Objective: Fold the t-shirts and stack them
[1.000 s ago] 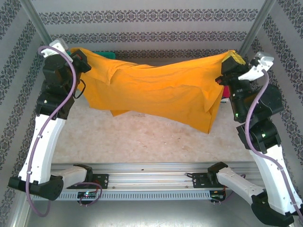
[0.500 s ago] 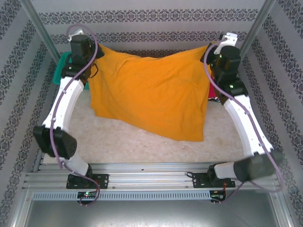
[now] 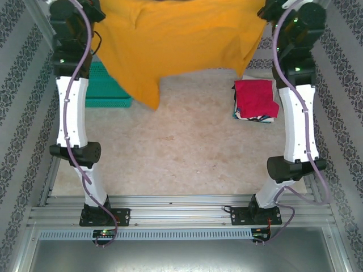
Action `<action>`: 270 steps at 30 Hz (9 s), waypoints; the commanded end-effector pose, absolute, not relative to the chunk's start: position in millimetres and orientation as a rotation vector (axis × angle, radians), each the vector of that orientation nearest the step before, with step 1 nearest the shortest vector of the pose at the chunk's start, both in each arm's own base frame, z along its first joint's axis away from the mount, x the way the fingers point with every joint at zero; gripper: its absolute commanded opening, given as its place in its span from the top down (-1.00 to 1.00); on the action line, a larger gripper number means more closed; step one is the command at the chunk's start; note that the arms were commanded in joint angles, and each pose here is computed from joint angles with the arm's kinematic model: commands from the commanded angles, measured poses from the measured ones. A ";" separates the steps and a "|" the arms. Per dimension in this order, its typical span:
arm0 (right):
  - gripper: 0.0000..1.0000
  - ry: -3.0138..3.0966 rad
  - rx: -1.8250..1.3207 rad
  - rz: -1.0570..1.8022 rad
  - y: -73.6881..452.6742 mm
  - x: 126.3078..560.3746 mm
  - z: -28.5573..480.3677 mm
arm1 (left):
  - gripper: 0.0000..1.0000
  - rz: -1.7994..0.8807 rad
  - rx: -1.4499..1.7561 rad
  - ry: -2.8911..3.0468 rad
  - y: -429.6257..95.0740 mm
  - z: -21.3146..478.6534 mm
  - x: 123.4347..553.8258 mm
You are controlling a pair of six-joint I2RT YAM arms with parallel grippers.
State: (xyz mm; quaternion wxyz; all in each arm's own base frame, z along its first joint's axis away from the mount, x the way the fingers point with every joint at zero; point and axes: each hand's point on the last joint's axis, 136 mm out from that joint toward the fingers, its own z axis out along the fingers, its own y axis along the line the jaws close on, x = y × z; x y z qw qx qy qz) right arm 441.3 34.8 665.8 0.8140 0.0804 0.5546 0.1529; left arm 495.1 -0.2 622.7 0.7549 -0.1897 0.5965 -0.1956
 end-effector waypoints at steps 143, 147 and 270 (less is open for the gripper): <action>-0.54 2.424 0.466 0.480 136.0 376.5 65.6 | 0.94 -0.120 -0.502 2.635 -190.8 55.8 426.6; -0.54 2.423 0.466 0.480 135.7 377.2 65.2 | 1.00 -0.076 -0.498 2.593 -177.0 72.6 435.8; -0.53 2.427 0.404 0.518 140.0 350.2 77.7 | -0.11 -0.084 -1.364 2.464 -67.9 37.5 228.9</action>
